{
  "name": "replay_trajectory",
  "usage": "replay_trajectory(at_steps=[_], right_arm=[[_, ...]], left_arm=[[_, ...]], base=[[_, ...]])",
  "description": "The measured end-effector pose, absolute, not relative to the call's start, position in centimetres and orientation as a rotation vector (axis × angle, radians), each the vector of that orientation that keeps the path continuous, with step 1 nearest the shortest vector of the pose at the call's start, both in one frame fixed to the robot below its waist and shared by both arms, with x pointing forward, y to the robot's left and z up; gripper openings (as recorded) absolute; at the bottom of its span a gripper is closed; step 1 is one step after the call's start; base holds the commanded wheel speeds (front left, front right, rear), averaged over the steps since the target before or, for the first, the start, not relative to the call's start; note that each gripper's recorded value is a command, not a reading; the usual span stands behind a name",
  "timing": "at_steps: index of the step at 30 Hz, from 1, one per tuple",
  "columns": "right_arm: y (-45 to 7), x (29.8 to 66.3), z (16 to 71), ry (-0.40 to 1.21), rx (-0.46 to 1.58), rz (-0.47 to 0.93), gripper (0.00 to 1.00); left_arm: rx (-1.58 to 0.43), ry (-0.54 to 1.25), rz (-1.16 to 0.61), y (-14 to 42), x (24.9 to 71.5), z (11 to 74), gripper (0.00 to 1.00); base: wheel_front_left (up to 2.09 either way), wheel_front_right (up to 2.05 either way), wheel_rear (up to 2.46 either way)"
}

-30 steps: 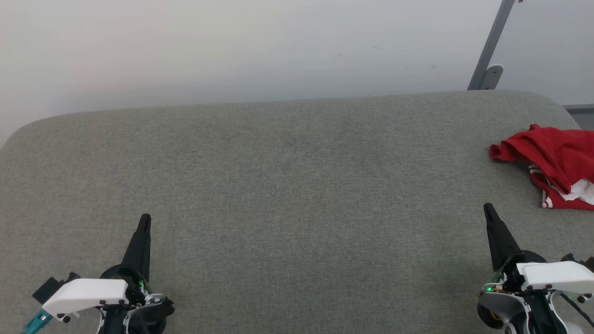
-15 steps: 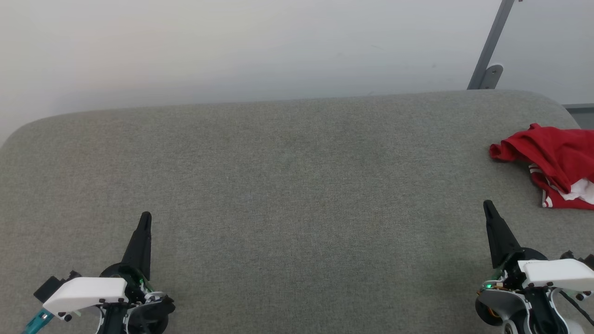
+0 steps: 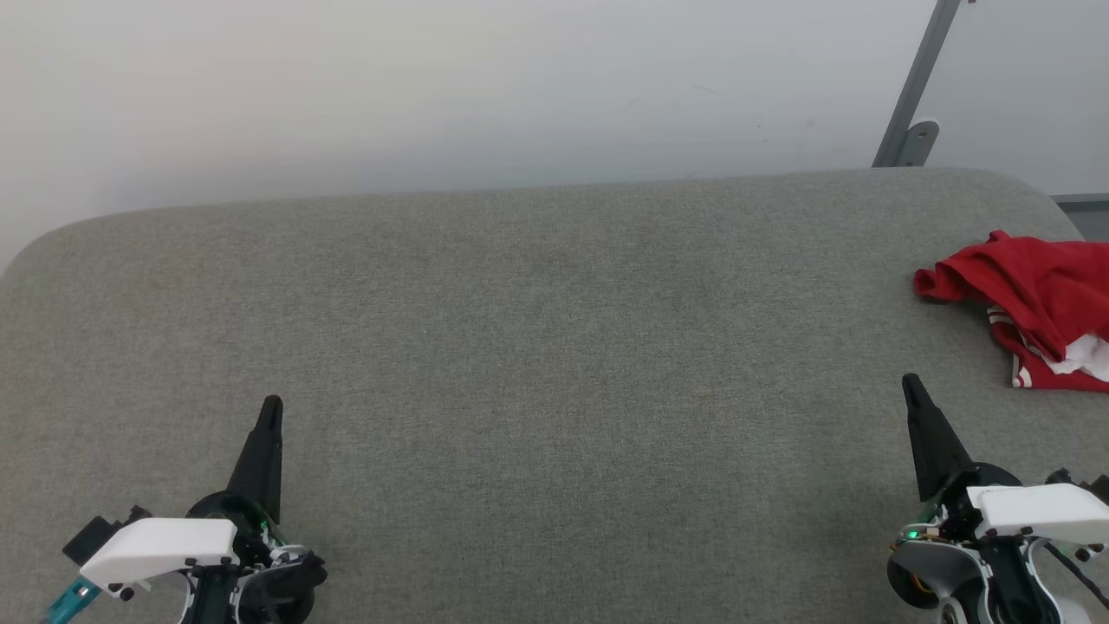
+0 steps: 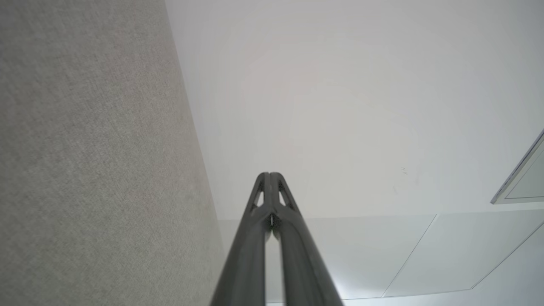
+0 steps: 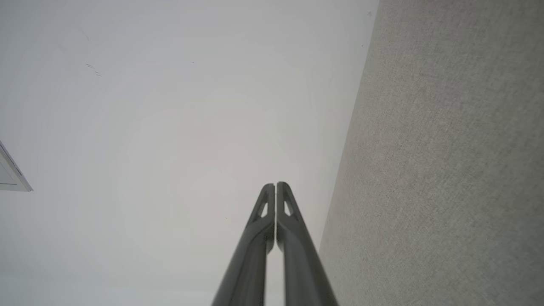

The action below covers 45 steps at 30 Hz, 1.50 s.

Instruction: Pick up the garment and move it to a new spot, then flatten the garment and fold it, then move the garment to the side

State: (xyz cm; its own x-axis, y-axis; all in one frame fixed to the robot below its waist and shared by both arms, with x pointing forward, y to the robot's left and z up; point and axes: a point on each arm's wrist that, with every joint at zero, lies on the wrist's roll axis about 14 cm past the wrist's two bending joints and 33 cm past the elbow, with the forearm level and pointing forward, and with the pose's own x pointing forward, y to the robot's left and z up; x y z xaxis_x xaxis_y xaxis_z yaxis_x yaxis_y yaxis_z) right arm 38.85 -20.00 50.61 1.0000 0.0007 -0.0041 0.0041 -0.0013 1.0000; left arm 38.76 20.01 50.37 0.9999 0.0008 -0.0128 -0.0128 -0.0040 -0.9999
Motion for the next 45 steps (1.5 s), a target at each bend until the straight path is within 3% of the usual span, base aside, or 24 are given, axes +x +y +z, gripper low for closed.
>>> replay_trajectory(at_steps=[45], right_arm=[[-20.00,38.85,50.61,0.004,1.572,-0.003,0.00]], left_arm=[[-1.577,0.010,0.010,19.97,38.75,50.36,0.00]], base=[[0.00,0.00,0.00]])
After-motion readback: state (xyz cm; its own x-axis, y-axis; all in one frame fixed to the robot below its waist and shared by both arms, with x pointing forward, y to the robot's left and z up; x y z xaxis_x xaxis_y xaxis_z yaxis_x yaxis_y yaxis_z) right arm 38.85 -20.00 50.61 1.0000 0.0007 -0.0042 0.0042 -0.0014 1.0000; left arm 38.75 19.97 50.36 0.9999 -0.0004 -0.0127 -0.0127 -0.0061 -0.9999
